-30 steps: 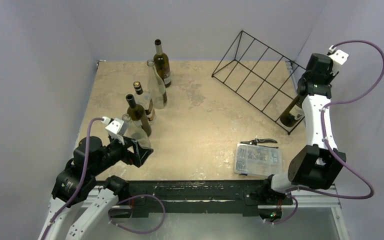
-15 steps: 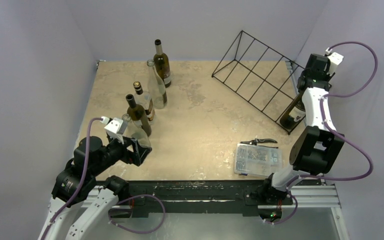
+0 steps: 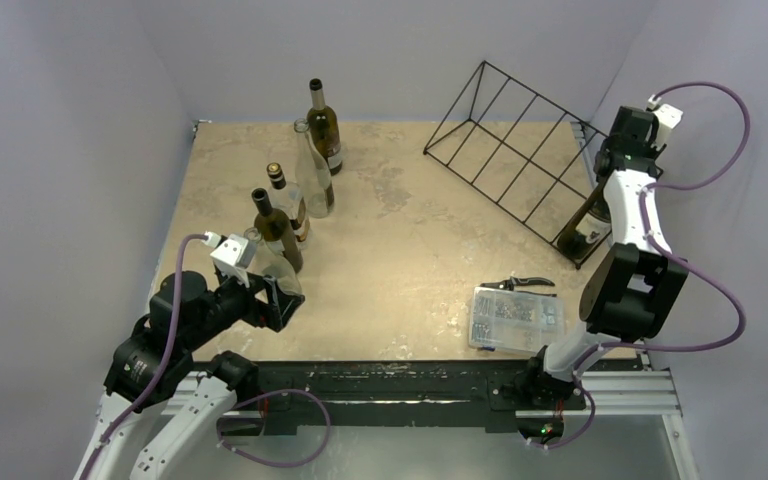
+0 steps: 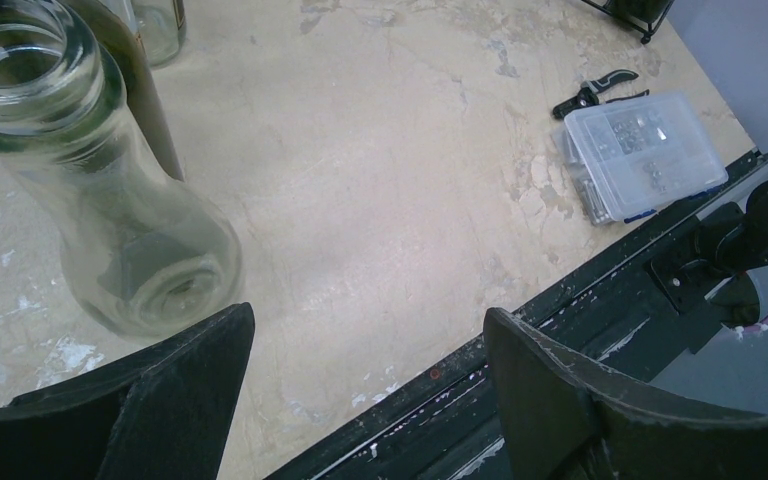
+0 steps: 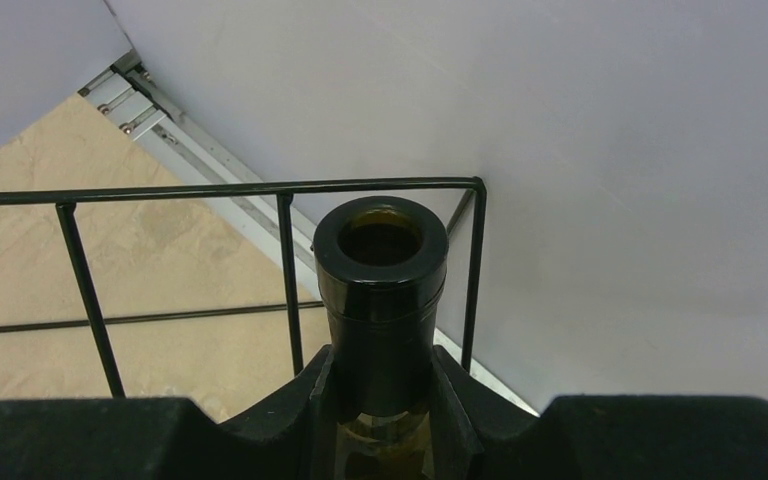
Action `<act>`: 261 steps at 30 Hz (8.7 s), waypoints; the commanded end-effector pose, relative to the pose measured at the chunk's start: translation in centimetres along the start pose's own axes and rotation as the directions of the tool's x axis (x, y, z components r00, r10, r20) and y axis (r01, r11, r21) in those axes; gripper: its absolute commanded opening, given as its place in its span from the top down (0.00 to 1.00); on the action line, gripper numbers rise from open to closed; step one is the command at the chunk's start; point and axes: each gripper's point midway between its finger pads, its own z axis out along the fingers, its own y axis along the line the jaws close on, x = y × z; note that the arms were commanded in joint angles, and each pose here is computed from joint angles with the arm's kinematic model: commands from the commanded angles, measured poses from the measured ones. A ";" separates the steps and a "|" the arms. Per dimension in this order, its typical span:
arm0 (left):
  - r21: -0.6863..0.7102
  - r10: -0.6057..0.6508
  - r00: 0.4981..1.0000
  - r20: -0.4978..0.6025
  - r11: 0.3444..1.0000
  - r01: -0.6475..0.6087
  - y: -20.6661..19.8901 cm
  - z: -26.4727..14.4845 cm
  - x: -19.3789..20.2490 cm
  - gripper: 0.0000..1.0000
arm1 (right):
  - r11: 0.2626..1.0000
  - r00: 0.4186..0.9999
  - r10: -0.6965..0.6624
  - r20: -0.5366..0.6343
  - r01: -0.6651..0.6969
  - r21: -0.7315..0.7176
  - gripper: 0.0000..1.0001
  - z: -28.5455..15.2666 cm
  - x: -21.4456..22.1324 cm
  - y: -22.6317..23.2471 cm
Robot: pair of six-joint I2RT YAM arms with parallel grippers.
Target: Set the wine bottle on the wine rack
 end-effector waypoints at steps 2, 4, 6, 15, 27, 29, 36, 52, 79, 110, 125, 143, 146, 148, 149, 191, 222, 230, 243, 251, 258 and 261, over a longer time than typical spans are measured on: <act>0.003 -0.004 1.000 0.017 1.000 0.004 -0.2 0.3 -0.7 0.15 | 0.996 0.993 0.086 0.080 -0.084 -0.034 1.00 -0.6 -4.4 0.5; 0.004 -0.004 1.000 0.016 1.000 0.004 -0.2 0.3 -0.7 0.15 | 0.996 0.994 0.085 0.066 -0.083 -0.032 1.00 -0.4 -4.0 0.5; 0.004 -0.004 1.000 0.017 1.000 0.004 -0.2 0.3 -0.7 0.15 | 0.997 0.996 0.080 0.049 -0.079 -0.026 1.00 -0.2 -3.7 0.5; 0.008 -0.004 1.000 0.012 1.000 0.004 -0.2 0.4 -0.6 0.15 | 0.998 0.998 0.048 -0.047 -0.050 -0.036 1.00 0.8 -2.1 1.1; -0.003 -0.007 1.000 0.009 1.000 0.007 0.0 0.5 -0.7 0.16 | 0.998 0.994 0.060 -0.091 -0.062 -0.025 0.90 2.7 -1.4 1.5; -0.005 -0.009 1.000 0.009 1.000 0.009 0.0 0.5 -0.7 0.16 | 0.998 0.994 0.057 -0.095 -0.059 -0.027 0.86 2.9 -1.3 1.7; -0.011 -0.009 1.000 0.003 1.000 0.009 0.1 0.5 -0.6 0.16 | 0.998 0.993 0.049 -0.104 -0.052 -0.029 0.69 3.4 -1.1 2.0; -0.010 -0.008 1.000 0.018 1.000 0.008 0.1 0.3 -0.8 0.16 | 0.998 0.993 0.045 -0.108 -0.050 -0.041 0.42 3.1 -1.2 2.0; -0.009 -0.004 0.999 0.050 1.000 0.005 0.0 -0.2 -1.0 0.14 | 0.954 0.997 0.072 -0.034 -0.079 -0.291 0.39 -7.0 -1.1 4.9; -0.396 -0.102 0.994 0.037 0.912 0.108 5.5 -2.4 -3.1 0.14 | 0.258 0.945 -0.316 0.083 0.170 -0.951 0.38 -38.4 24.5 24.8; -0.616 -0.089 0.992 0.086 0.778 0.123 8.8 -0.4 -8.8 0.12 | 0.170 0.963 -0.257 0.080 0.127 -0.977 0.25 -40.2 23.9 22.2; -0.583 -0.093 0.996 0.010 0.808 0.081 9.0 4.0 -7.4 0.39 | 0.168 0.964 -0.250 0.085 0.130 -0.977 0.17 -39.7 24.3 20.9; -0.583 -0.090 0.996 0.000 0.809 0.073 9.0 3.9 -6.9 0.40 | 0.169 0.964 -0.251 0.086 0.131 -0.977 0.15 -39.7 24.4 21.1; -0.588 -0.087 0.996 -0.008 0.806 0.066 9.2 3.8 -6.5 0.40 | 0.162 0.965 -0.249 0.087 0.130 -0.978 0.13 -39.9 24.3 21.3; -0.589 -0.087 0.996 -0.014 0.806 0.062 9.3 3.8 -6.3 0.40 | 0.158 0.965 -0.247 0.087 0.129 -0.979 0.12 -40.0 24.2 21.4; -0.175 -0.069 0.996 -0.055 0.983 0.058 0.9 3.7 -8.5 1.00 | -0.350 0.956 -0.235 0.174 0.083 -0.933 0.01 -52.1 23.7 21.1; 0.150 -0.178 0.969 -0.168 0.967 0.204 -5.7 4.9 -8.7 1.00 | -0.557 0.930 -0.197 0.311 0.155 -0.816 0.08 -63.5 27.7 20.5; 0.151 -0.178 0.970 -0.167 0.967 0.203 -5.7 4.8 -8.5 1.00 | -0.521 0.930 -0.192 0.313 0.174 -0.835 0.15 -63.1 27.7 21.2; 0.160 -0.175 0.972 -0.159 0.967 0.200 -5.9 4.6 -8.7 1.00 | -0.517 0.926 -0.197 0.323 0.181 -0.836 0.18 -63.3 28.5 22.2; 0.148 -0.180 0.971 -0.155 0.968 0.203 -5.7 4.8 -8.8 1.00 | -0.505 0.931 -0.172 0.322 0.198 -0.840 0.74 -62.8 28.1 22.0; 0.152 -0.179 0.972 -0.155 0.967 0.202 -5.7 4.7 -8.9 0.96 | -0.494 0.940 -0.153 0.306 0.196 -0.847 1.00 -62.7 27.5 21.8; 0.143 -0.178 0.971 -0.157 0.969 0.201 -5.6 4.7 -8.8 0.79 | -0.501 0.951 -0.137 0.277 0.174 -0.848 1.00 -62.9 27.1 21.5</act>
